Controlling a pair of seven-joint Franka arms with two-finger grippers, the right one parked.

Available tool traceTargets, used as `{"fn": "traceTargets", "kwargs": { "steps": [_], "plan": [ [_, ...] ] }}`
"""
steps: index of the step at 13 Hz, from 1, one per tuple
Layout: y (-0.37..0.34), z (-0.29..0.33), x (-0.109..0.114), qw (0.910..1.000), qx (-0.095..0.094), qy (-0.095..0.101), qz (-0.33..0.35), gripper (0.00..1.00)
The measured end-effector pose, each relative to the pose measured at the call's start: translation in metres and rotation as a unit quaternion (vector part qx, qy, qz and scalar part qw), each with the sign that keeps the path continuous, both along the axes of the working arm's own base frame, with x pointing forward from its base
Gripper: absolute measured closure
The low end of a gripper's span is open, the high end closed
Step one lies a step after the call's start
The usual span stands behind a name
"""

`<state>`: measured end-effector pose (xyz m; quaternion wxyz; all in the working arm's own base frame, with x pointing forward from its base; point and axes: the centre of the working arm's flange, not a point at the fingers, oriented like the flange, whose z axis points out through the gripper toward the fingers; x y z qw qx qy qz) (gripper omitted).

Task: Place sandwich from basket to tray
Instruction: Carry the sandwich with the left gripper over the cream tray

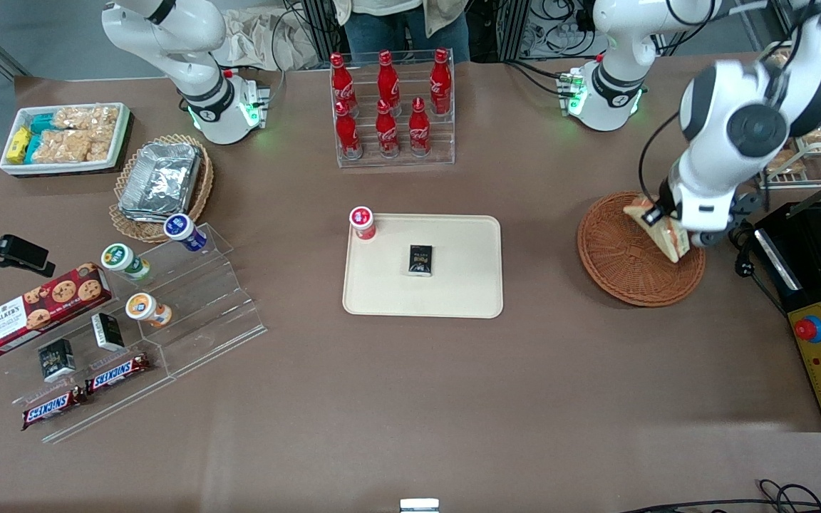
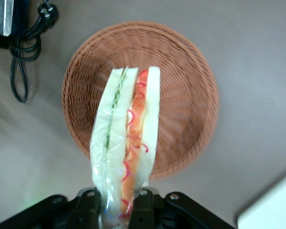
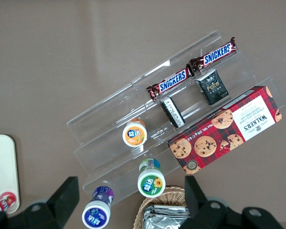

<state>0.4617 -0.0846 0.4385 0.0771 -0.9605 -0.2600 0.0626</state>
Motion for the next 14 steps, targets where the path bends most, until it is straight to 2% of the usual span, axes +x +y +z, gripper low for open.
{"fn": "traceTargets", "kwargs": {
  "steps": [2,4,7,8,11,12,14],
  "plan": [
    [-0.056,0.031,-0.005,0.9964,-0.02,0.005,-0.083,0.8],
    [-0.118,0.011,-0.02,0.9867,-0.034,0.025,-0.157,0.8],
    [-0.179,-0.035,-0.022,0.9683,-0.072,0.03,-0.237,0.8],
    [-0.193,-0.045,-0.022,0.9609,-0.081,0.027,-0.264,0.8],
    [-0.232,-0.064,-0.028,0.9408,-0.1,-0.001,-0.324,0.8],
    [-0.242,-0.075,-0.028,0.9362,-0.106,-0.01,-0.335,0.8],
    [-0.256,-0.105,-0.028,0.9331,-0.115,-0.015,-0.34,0.8]
  ]
}}
